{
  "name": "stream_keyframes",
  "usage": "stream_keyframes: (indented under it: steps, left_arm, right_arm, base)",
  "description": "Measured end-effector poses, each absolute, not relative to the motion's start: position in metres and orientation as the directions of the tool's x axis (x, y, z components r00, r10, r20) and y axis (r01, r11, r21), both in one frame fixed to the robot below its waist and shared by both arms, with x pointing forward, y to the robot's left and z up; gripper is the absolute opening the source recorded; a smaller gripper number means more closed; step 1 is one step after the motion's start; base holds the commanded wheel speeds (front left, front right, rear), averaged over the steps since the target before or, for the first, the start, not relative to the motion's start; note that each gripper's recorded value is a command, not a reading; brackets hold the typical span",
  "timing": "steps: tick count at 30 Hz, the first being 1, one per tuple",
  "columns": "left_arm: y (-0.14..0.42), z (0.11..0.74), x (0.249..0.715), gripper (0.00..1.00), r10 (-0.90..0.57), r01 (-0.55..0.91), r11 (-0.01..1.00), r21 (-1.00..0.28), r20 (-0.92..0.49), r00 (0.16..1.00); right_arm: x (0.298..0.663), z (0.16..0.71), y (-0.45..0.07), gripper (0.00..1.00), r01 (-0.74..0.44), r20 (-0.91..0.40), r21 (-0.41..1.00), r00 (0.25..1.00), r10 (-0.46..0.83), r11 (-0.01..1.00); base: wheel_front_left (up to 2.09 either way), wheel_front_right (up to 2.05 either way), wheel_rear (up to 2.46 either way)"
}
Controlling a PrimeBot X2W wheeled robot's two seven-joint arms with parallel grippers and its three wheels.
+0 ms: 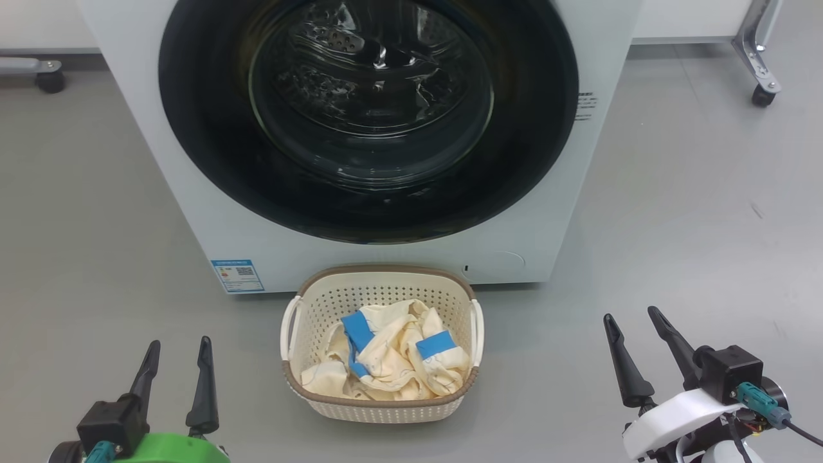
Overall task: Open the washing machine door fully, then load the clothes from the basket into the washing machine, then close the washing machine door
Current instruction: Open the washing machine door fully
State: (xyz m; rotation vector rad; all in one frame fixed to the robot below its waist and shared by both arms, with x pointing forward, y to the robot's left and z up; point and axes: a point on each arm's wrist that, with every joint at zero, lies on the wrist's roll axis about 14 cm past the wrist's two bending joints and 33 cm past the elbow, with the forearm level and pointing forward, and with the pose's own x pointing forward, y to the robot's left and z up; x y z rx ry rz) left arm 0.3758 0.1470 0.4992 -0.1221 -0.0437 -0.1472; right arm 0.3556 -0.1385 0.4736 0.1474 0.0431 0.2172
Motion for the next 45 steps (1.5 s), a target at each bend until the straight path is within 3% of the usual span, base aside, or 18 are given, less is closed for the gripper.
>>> stream_keyframes:
  steps: [21,45]
  left_arm:
    - [0.1455,0.5009,0.3759,1.0,-0.143,0.15,0.981,-0.123,0.058,0.988]
    - [0.1457,0.502,0.3741,1.0,-0.142,0.149,0.981,-0.124,0.061,0.988]
  right_arm:
    - [0.356,0.473,-0.1386,1.0,-0.211,-0.029,0.15,0.976,0.218,0.966]
    - [0.3558,0.476,-0.1376,1.0,-0.215,-0.019,0.149,0.975,0.221,0.965]
  base:
    - [0.52,0.52,-1.04]
    - [0.06,0.06,-0.13]
